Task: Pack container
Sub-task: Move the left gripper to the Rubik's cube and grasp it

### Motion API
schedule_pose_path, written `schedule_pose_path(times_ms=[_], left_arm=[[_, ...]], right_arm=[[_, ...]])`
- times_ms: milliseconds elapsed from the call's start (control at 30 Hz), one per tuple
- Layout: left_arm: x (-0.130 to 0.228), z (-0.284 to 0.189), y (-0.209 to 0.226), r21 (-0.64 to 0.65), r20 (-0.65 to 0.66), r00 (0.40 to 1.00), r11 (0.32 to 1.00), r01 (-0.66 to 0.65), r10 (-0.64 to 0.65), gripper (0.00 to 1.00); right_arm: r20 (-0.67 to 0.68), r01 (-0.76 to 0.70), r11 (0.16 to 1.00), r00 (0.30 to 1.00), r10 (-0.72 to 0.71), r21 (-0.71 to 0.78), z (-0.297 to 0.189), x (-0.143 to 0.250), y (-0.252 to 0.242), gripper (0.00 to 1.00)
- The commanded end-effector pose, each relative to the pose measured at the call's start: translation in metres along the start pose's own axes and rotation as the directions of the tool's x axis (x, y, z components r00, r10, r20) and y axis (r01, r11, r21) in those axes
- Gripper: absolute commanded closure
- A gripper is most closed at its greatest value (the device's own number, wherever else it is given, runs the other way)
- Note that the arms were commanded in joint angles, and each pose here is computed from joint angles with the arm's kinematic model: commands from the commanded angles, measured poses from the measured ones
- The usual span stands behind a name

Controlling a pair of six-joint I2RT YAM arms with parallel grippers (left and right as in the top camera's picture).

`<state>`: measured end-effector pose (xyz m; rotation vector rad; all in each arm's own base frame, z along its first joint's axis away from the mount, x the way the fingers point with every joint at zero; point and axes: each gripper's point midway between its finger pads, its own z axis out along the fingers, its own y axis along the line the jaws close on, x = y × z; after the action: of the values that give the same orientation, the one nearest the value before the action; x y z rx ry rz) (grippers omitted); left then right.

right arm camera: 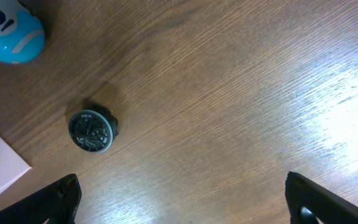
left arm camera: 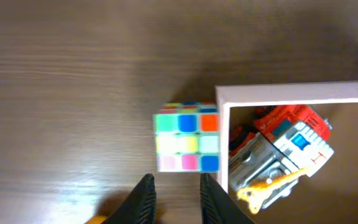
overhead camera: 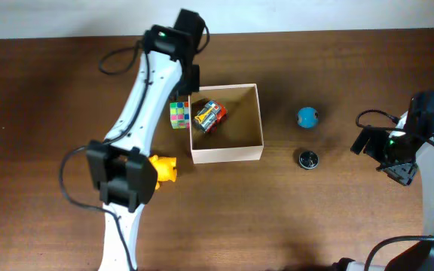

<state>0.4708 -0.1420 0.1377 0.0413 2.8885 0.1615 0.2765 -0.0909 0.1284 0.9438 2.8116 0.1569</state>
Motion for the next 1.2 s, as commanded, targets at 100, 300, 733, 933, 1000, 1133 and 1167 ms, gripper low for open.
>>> schedule_pose_path(times_ms=[100, 300, 733, 933, 1000, 1133, 1167], left_arm=[[0.010, 0.038, -0.021, 0.055, -0.077, 0.995, 0.996, -0.066, 0.070, 0.79], [0.017, 0.055, -0.041, 0.099, -0.107, 0.988, 0.990, -0.104, 0.115, 0.82], [0.015, 0.040, -0.065, 0.122, -0.051, 0.984, 0.979, -0.162, 0.169, 0.88], [0.013, 0.025, -0.064, 0.139, -0.040, 0.986, 0.978, -0.155, 0.162, 0.78], [0.007, 0.019, -0.053, 0.107, -0.021, 0.991, 0.986, -0.127, 0.130, 0.67], [-0.007, -0.006, -0.030, 0.073, 0.041, 0.995, 0.993, -0.092, 0.089, 0.44], [-0.009, -0.013, -0.025, 0.076, 0.053, 0.995, 0.994, -0.084, 0.080, 0.41]], right_arm=[[0.007, 0.002, 1.000, 1.000, -0.002, -0.005, -0.005, -0.002, 0.000, 0.01], [0.001, 0.001, 1.000, 1.000, -0.001, -0.004, -0.005, -0.001, -0.001, 0.01], [-0.006, 0.001, 1.000, 1.000, -0.001, -0.002, -0.005, 0.001, -0.001, 0.01], [-0.006, 0.000, 1.000, 1.000, 0.000, -0.002, -0.005, 0.001, -0.001, 0.01], [-0.006, 0.000, 1.000, 1.000, 0.000, -0.002, -0.005, 0.001, -0.001, 0.02], [-0.006, 0.001, 1.000, 1.000, -0.001, -0.002, -0.005, 0.001, -0.001, 0.01], [-0.006, 0.000, 1.000, 1.000, 0.000, -0.002, -0.005, 0.001, -0.001, 0.01]])
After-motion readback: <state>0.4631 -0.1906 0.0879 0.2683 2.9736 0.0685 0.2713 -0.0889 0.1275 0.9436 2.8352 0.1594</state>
